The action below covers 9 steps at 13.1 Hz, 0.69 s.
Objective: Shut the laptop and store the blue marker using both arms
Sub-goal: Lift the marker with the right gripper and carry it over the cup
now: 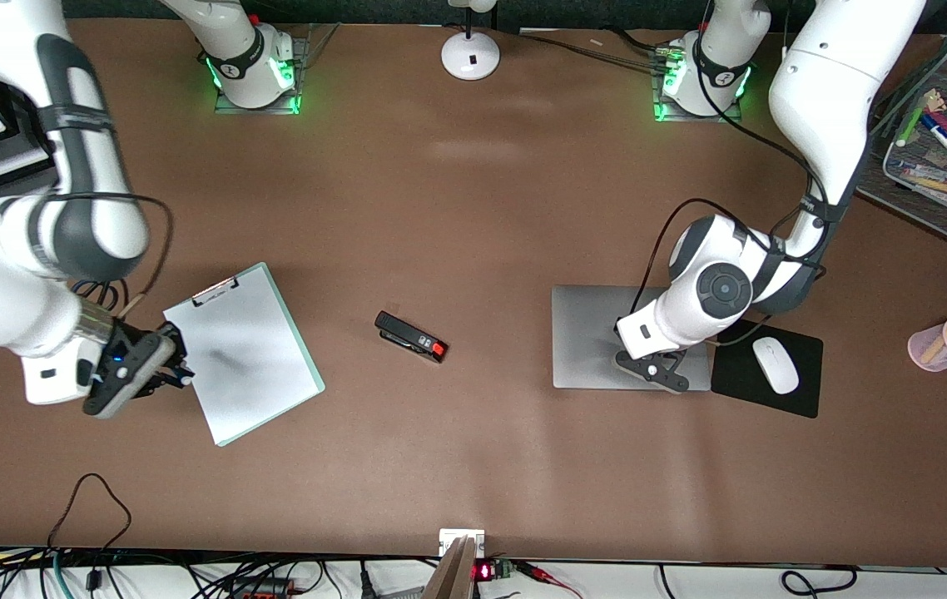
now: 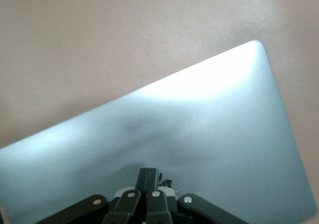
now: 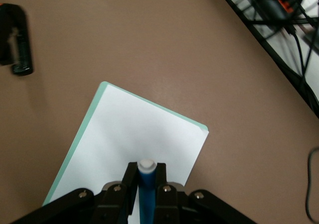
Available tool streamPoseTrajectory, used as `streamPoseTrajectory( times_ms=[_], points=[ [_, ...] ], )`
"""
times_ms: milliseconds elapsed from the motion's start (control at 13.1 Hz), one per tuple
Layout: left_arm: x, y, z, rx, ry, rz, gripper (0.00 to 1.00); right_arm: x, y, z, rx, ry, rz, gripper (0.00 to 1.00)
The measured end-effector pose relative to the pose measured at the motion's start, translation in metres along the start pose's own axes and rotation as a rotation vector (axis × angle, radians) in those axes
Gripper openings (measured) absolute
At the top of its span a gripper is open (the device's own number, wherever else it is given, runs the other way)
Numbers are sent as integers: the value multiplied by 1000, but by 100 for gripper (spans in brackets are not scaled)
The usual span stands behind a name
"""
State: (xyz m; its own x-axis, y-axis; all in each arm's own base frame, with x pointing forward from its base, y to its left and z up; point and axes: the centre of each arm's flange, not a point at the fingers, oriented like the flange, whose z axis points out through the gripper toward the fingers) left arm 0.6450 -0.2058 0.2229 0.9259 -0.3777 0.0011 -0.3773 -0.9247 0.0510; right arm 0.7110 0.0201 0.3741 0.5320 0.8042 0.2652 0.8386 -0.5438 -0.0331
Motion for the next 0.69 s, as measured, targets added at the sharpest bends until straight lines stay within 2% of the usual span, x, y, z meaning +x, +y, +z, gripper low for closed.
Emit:
streamPoseTrajectory(
  times_ms=[229,381,686],
  points=[
    [3,-2,14,2,-10,-21,1,-42,22,-7,59,78,-109,19],
    [6,-8,24,2,21,-38,1,-72,35,-14,93,129,-154,19],
    [7,-21,34,10,51,-55,1,-118,57,-40,126,288,-245,19]
  ],
)
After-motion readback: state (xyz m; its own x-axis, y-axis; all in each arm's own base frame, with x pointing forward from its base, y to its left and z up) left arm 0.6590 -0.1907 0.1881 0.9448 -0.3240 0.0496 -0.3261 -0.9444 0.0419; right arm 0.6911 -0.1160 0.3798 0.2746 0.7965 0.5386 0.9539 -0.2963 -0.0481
